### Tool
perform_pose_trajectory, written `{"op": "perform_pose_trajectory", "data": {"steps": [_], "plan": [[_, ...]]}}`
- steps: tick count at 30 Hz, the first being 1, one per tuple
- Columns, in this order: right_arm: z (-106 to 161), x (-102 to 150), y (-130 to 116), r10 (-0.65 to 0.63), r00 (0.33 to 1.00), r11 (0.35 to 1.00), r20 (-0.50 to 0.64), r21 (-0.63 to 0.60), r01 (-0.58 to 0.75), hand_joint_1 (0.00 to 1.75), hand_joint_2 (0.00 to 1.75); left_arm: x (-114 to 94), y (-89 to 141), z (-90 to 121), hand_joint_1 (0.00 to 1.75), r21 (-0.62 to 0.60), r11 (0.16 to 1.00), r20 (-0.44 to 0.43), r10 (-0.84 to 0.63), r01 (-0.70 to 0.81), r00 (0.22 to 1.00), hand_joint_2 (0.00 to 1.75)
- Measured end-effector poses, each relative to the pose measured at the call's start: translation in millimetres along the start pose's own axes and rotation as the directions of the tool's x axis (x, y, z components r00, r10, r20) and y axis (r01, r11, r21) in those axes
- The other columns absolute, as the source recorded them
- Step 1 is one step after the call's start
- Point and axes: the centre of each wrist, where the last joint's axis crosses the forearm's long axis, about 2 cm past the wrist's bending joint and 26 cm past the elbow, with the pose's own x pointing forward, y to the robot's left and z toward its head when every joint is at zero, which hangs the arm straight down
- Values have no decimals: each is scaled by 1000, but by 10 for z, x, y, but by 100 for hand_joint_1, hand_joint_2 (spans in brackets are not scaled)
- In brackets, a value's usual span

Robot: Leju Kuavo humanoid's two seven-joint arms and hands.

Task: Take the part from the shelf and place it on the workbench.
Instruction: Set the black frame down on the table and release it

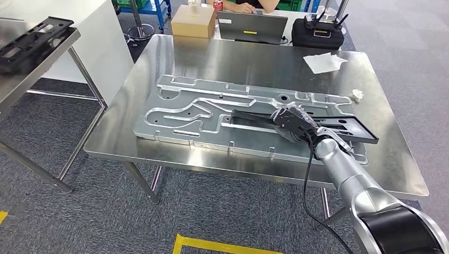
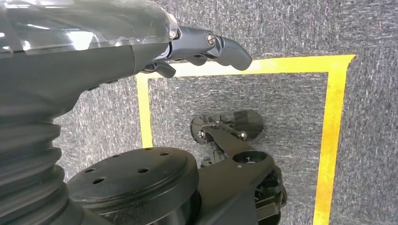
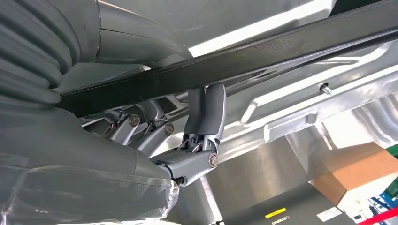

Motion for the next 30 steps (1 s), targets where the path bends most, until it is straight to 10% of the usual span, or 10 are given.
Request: {"op": "perform_pose_trajectory", "data": {"steps": [10, 14, 30], "plan": [[9, 24, 104, -2, 999, 1000, 36, -10, 3, 175, 175, 75, 14, -30, 0, -27, 999, 15, -25, 26, 1000, 175], [18, 54, 174, -4, 998, 1000, 62, -5, 4, 0, 0, 98, 8, -38, 0, -40, 998, 16, -47, 48, 999, 175], [88, 218, 502, 0, 987, 999, 158, 52, -8, 0, 0, 132, 50, -54, 0, -48, 994, -10, -97, 96, 995, 175]]}}
